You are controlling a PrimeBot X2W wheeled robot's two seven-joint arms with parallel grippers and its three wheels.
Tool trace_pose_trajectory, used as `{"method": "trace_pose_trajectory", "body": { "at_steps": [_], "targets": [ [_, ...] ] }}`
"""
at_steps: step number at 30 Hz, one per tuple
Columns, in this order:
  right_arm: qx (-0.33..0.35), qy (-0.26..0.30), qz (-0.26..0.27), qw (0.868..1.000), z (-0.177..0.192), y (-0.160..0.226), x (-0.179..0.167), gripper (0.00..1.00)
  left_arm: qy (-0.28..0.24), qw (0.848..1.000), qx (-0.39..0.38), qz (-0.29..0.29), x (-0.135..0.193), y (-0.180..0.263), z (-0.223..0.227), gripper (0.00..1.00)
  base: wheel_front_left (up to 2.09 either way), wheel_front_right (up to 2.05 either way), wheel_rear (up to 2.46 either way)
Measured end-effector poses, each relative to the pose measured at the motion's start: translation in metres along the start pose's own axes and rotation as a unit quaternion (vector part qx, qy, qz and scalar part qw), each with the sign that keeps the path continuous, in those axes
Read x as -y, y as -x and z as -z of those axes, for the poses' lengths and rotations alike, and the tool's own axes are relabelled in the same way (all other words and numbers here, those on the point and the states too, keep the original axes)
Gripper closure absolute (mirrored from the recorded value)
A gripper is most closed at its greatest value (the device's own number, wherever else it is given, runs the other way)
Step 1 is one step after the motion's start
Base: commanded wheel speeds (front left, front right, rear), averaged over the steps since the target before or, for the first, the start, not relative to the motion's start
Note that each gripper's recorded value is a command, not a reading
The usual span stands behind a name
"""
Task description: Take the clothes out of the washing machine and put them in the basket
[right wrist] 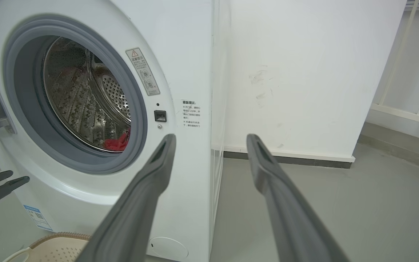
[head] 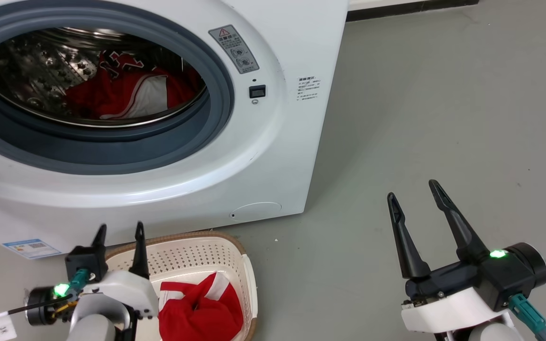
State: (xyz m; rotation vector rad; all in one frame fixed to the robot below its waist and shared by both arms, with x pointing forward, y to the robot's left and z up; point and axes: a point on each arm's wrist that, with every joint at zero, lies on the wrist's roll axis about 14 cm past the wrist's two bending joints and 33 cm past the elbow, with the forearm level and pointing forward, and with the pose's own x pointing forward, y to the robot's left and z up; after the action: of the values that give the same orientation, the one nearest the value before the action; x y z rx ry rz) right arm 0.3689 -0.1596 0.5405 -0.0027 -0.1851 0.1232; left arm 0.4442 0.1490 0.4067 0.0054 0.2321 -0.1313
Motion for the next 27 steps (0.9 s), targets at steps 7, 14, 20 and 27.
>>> {"method": "trace_pose_trajectory", "body": {
  "at_steps": [7,14,20,27],
  "targets": [
    [0.003,0.004,0.010,1.000,-0.004,0.005,0.006,0.00,-0.011,0.997,0.079,0.002,0.005,-0.007,-0.049,0.00,0.00,0.00,0.00],
    [-0.005,0.005,0.020,1.000,0.001,0.006,0.012,0.00,0.001,0.993,0.115,0.004,0.001,-0.029,-0.075,0.00,0.00,0.00,0.00],
    [-0.011,0.004,0.027,1.000,0.007,-0.004,0.019,0.00,-0.021,0.991,0.132,0.017,-0.006,-0.068,-0.093,0.00,0.00,0.00,0.00],
    [-0.023,0.002,0.034,0.999,0.023,-0.024,0.029,0.00,-0.048,0.990,0.127,0.034,-0.011,-0.125,-0.098,0.00,0.00,0.00,0.00]
  ]
}}
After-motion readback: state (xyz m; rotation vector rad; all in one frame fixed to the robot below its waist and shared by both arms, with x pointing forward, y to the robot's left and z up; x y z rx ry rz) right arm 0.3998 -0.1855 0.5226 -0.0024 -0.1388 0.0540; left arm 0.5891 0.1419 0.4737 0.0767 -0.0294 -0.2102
